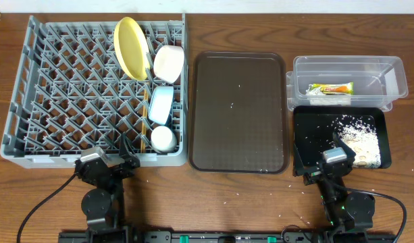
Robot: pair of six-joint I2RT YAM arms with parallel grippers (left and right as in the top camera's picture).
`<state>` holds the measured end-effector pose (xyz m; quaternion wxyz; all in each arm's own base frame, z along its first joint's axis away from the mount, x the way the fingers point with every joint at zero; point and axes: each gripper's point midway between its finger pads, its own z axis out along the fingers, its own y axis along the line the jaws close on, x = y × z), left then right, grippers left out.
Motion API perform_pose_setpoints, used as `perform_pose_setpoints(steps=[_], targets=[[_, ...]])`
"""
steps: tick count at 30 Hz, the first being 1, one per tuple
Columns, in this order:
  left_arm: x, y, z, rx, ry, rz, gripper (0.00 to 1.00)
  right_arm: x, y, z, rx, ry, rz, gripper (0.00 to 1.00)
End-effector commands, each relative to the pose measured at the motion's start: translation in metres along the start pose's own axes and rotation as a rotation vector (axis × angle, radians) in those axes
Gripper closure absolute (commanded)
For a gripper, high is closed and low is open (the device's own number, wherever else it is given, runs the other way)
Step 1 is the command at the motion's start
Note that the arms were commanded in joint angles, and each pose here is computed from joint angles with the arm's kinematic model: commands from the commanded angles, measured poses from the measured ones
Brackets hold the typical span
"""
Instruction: Sort waste into correct bins and load items into the dishwasher
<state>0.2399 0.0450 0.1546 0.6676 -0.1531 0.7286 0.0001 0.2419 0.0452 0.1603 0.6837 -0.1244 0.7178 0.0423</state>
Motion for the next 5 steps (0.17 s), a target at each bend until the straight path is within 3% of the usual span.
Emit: perform_pose_setpoints(steps=[1,5], targets=[[0.0179,0.0037,0.0018,-0.010,0.047,0.024,0.09,0.0007,-0.0017,-0.0004,0.010,0.001,0.014,0.01],[0.0179,0.0037,0.0018,-0.010,0.047,0.024,0.09,0.0006,-0.0017,-0.0003,0.010,0.001,0.014,0.01]])
